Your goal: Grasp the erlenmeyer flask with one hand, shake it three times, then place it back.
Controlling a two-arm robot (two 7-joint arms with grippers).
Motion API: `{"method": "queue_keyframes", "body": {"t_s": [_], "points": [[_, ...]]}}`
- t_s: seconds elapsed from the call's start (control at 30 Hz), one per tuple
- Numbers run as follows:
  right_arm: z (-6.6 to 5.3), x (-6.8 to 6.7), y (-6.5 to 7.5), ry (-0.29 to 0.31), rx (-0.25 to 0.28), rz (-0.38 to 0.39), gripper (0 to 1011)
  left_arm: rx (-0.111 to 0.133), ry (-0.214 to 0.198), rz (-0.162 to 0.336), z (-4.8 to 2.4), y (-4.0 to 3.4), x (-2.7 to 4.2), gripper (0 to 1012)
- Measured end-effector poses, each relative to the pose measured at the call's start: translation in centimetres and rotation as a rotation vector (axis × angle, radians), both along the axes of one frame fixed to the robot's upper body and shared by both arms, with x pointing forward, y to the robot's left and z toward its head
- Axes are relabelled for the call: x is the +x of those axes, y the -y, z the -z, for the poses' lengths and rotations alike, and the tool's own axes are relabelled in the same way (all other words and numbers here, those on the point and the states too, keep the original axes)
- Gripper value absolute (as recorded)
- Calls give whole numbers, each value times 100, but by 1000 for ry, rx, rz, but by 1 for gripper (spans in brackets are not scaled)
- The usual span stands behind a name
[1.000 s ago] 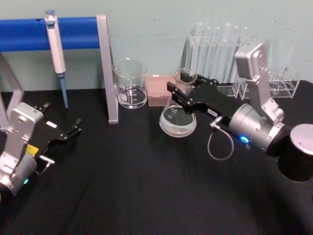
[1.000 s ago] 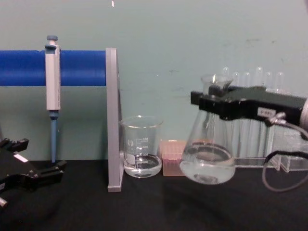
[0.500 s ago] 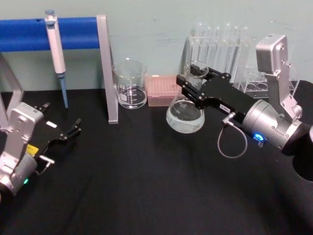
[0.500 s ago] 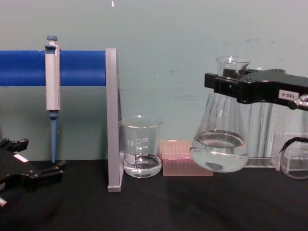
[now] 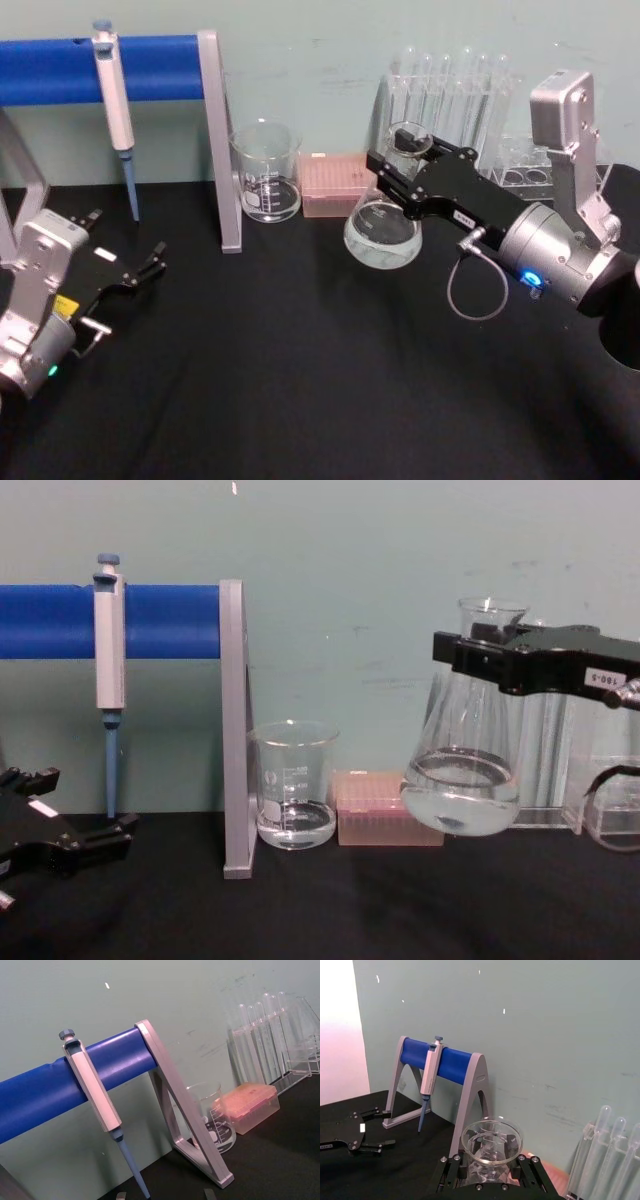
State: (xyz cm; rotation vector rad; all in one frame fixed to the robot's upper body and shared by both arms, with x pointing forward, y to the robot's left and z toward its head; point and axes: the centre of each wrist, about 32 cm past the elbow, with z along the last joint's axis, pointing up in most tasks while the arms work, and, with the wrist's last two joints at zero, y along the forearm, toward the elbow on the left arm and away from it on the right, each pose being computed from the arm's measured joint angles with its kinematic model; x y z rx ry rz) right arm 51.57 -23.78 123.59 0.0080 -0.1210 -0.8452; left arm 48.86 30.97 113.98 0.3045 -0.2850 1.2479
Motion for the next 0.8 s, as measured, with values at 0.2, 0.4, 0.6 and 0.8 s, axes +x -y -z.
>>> {"method": "queue_keyframes", "body": {"t_s": [0.2, 0.4, 0.6, 0.8], "points": [[6, 13, -5, 0, 0, -5, 451, 0, 0, 0, 0, 0, 0, 1001], [20, 14, -6, -2, -3, -36, 451, 0, 0, 0, 0, 0, 0, 1001], [38, 0, 1, 1, -6, -95, 451, 0, 0, 0, 0, 0, 0, 1001], [63, -26, -4, 3, -13, -161, 451, 0, 0, 0, 0, 0, 0, 1001]]}}
